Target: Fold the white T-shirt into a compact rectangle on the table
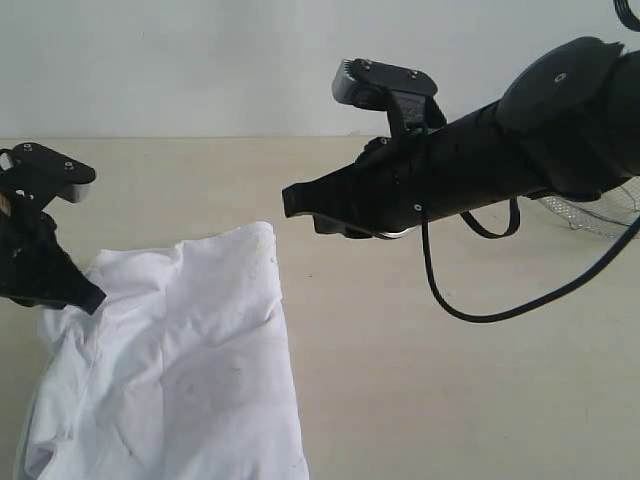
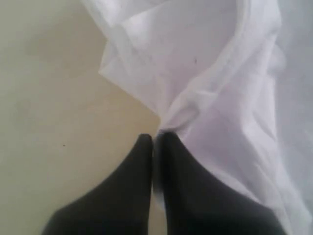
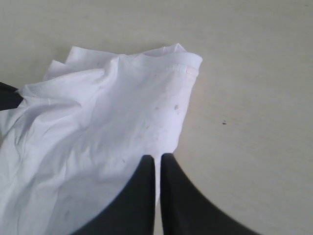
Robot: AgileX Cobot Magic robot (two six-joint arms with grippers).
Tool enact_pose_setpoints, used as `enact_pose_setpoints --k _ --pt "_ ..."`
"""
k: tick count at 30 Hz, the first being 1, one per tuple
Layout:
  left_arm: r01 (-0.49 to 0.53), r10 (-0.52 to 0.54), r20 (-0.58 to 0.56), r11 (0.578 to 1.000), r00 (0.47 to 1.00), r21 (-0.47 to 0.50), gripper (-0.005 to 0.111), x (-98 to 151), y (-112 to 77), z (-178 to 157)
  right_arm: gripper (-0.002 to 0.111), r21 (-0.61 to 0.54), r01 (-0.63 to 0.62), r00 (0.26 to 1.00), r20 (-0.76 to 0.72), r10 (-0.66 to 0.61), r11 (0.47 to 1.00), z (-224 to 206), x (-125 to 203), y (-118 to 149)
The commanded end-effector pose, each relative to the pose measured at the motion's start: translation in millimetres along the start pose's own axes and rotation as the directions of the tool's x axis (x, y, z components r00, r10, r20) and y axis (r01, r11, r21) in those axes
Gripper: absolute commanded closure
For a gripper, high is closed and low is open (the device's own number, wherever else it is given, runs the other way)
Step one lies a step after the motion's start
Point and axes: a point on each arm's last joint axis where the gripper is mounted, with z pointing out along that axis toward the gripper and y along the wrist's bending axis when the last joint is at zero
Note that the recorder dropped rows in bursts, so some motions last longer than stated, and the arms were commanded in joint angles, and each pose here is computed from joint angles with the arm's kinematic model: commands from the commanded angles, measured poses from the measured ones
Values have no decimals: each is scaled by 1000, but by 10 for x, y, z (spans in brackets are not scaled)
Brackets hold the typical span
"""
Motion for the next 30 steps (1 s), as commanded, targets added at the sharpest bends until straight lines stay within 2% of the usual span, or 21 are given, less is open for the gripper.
enact_pose_setpoints --k 1,8,16,22,30 --pt "85 -85 -15 996 996 -22 102 43 143 3 108 -4 16 1000 2 -16 1000 -34 -3 7" --pt "165 -167 -25 985 986 -48 102 134 378 13 108 -3 18 1000 2 -18 1000 -34 -3 7" --pt "203 -202 43 979 978 -31 102 77 387 13 108 -2 18 1000 4 -18 1000 -34 -4 6" --pt "210 -202 159 977 966 -35 102 -30 414 -1 108 -2 18 1000 4 -18 1000 -34 -4 6" --pt "198 -189 168 979 968 -38 102 -72 430 30 108 -7 18 1000 -3 -18 1000 -34 1 10"
